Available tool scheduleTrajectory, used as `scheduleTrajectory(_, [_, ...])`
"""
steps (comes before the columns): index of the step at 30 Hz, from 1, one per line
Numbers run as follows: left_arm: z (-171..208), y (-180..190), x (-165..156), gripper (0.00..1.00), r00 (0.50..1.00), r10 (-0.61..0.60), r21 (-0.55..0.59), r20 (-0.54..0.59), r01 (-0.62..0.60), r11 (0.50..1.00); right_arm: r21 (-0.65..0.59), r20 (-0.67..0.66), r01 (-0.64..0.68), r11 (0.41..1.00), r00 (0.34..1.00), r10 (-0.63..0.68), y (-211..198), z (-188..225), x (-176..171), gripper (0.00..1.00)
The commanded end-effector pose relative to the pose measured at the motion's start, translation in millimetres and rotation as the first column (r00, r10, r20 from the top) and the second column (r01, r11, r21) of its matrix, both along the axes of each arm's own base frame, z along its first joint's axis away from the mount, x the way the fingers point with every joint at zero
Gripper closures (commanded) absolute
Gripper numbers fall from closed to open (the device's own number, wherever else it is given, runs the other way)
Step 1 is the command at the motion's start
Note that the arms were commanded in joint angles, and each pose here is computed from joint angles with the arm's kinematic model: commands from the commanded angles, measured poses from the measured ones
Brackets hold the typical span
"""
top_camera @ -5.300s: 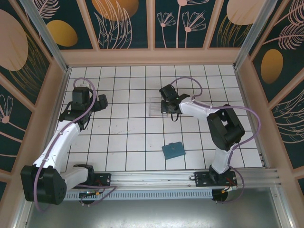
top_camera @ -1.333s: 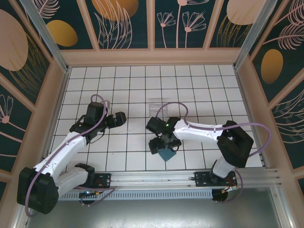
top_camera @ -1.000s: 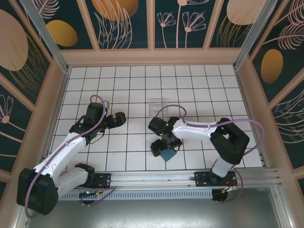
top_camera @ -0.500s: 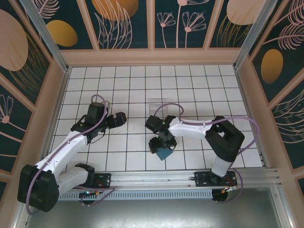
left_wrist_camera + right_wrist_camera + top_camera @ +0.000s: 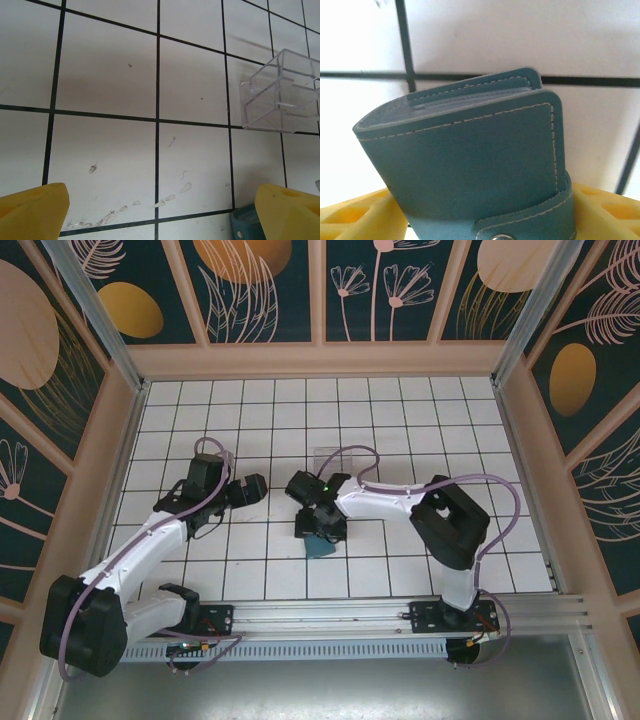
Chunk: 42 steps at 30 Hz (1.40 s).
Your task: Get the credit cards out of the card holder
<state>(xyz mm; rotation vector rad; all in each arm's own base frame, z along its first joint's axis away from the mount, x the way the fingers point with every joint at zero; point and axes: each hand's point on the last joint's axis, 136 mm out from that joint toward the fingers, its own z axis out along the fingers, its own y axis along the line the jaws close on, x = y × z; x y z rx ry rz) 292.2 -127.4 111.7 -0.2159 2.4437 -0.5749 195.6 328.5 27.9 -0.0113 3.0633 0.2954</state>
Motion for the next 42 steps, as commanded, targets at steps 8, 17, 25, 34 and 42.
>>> scheduleTrajectory(8, [2, -10, 2, 0.05, 1.000, -0.024, -0.035, -0.008, 0.024, 0.999, 0.026, 0.044, 0.107, 0.994, 0.993, -0.108, 11, 19, 26, 0.12])
scheduleTrajectory(17, [-3, -27, -8, 0.14, 0.997, -0.058, -0.101, -0.057, 0.052, 0.994, 0.095, 0.108, -0.025, 0.995, 0.994, 0.015, -20, 49, 34, 0.14])
scheduleTrajectory(25, [-26, -76, -30, 0.37, 0.977, -0.157, -0.152, -0.144, 0.135, 0.979, 0.099, 0.241, -0.324, 0.941, 0.925, 0.293, -43, 47, 38, 0.30])
scheduleTrajectory(34, [-61, -116, -51, 0.52, 0.941, -0.233, -0.208, -0.245, 0.183, 0.961, -0.008, 0.393, -0.588, 0.809, 0.742, 0.544, -52, 50, 39, 0.47])
scheduleTrajectory(42, [-76, -127, -46, 0.64, 0.928, -0.259, -0.176, -0.267, 0.217, 0.960, -0.140, 0.481, -0.822, 0.552, 0.431, 0.763, -48, 58, 29, 0.52])
